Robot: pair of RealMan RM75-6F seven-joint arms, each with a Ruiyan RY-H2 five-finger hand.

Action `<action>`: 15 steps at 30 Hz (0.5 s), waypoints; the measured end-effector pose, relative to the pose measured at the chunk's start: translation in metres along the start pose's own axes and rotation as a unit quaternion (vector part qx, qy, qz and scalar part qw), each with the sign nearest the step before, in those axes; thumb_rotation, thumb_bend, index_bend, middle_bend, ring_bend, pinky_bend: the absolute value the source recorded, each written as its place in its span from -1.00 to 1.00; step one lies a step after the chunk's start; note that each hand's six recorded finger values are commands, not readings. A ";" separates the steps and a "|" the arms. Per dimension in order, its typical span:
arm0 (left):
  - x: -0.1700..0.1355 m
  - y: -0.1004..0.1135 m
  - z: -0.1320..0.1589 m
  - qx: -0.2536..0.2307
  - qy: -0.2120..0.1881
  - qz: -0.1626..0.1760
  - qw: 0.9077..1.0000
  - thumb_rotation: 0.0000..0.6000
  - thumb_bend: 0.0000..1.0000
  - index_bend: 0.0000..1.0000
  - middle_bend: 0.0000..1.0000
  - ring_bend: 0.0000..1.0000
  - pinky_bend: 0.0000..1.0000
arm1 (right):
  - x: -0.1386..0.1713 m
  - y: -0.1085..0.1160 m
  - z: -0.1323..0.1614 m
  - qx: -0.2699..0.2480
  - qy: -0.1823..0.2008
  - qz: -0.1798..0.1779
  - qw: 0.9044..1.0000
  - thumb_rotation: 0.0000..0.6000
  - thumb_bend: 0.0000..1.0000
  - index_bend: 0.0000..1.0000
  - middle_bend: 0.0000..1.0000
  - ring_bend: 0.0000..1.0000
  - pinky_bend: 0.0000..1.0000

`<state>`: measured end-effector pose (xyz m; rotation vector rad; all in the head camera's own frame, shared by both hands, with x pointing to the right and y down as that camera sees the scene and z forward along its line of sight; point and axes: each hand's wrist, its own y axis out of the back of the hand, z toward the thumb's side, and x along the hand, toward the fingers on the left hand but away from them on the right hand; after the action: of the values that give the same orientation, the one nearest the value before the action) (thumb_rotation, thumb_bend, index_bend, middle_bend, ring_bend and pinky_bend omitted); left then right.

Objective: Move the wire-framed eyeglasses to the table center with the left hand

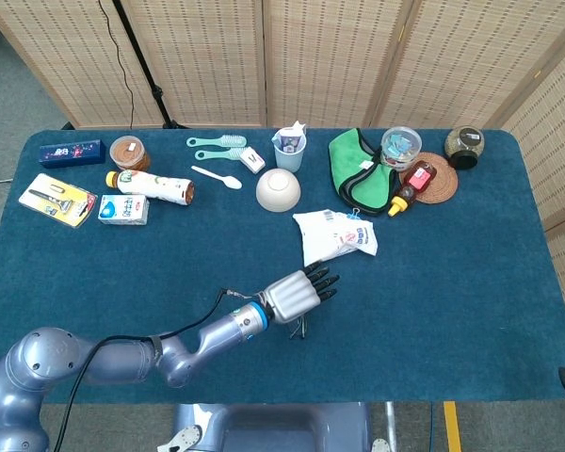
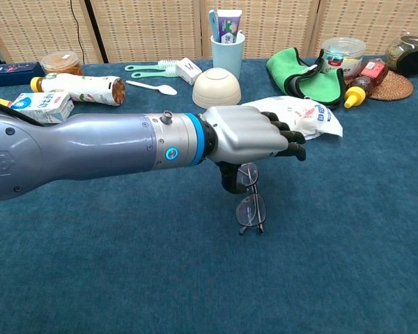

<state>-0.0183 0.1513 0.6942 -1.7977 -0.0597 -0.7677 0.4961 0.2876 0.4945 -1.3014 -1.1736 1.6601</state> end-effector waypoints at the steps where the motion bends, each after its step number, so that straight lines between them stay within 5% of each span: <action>1: -0.002 0.000 -0.002 -0.007 0.003 0.001 1.000 1.00 -0.42 -0.77 -1.00 -1.00 -1.00 | 0.000 0.000 0.000 0.000 0.000 0.001 1.000 1.00 -0.39 -0.28 -0.71 -0.62 -0.39; 15: -0.063 0.003 -0.052 -0.090 0.076 0.024 0.993 1.00 -0.42 -0.85 -1.00 -1.00 -1.00 | -0.010 -0.002 0.010 0.000 0.020 0.001 1.000 1.00 -0.39 -0.28 -0.71 -0.62 -0.39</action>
<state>-0.0905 0.1254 0.6672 -1.8972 0.1569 -0.8966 0.4888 0.2769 0.5008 -1.3298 -1.1485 1.6268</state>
